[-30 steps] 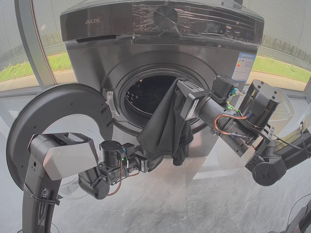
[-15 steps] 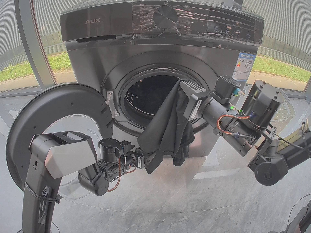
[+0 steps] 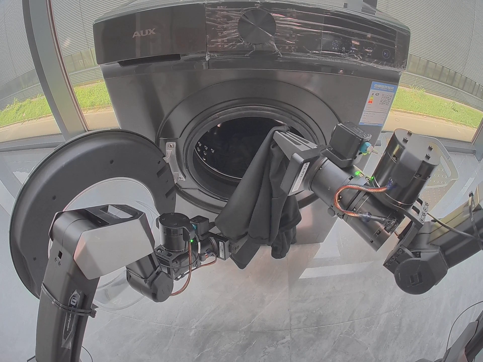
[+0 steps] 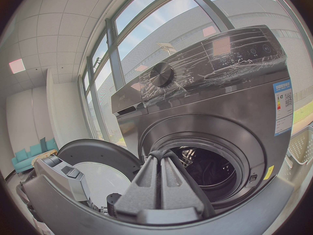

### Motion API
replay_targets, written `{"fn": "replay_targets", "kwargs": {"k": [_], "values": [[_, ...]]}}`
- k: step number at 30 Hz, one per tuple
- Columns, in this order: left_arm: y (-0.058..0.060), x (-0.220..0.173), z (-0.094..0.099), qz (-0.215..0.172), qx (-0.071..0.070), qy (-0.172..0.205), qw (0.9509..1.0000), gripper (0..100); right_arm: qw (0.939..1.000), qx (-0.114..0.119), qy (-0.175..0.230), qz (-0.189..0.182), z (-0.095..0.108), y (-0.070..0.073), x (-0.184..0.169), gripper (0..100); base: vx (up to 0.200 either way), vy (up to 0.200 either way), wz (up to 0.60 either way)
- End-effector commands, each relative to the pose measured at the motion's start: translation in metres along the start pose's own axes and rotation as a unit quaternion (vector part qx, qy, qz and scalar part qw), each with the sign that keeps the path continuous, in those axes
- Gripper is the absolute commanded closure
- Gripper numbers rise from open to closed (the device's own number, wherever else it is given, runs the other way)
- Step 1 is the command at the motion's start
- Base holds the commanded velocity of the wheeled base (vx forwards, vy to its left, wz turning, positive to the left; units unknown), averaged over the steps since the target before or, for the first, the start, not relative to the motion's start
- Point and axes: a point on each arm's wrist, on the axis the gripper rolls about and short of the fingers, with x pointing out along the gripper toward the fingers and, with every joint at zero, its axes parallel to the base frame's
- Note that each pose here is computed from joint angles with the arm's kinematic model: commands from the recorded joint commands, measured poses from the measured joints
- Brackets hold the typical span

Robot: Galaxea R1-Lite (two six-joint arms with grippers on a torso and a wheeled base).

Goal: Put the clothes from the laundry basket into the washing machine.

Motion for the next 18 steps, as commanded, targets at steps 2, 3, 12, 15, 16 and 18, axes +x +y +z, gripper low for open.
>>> {"fn": "replay_targets", "kwargs": {"k": [2,3,12,15,16,18], "values": [[0.001,0.006,0.000,-0.004,0.000,-0.008,1.0000,0,1.0000,0.001,0.005,0.004,-0.003,0.002,-0.001,100,0.000,0.000,0.00],[0.001,0.006,0.000,-0.004,0.000,-0.008,1.0000,0,1.0000,0.001,0.005,0.004,-0.003,0.002,-0.001,100,0.000,0.000,0.00],[-0.004,-0.002,0.024,-0.011,0.007,-0.060,0.9981,100,0.9998,-0.006,0.010,-0.016,-0.005,-0.010,-0.001,100,0.000,0.000,0.00],[-0.014,-0.020,0.042,-0.019,0.012,-0.077,0.9968,100,0.9991,-0.012,0.014,-0.039,-0.006,-0.026,0.000,100,0.000,0.000,0.00],[-0.016,-0.023,0.045,-0.021,0.012,-0.080,0.9965,100,0.9990,-0.012,0.013,-0.041,-0.006,-0.028,0.000,100,0.000,0.000,0.00],[-0.023,-0.032,0.054,-0.026,0.014,-0.089,0.9956,100,0.9985,-0.015,0.016,-0.051,-0.008,-0.035,-0.001,100,0.000,0.000,0.00]]}}
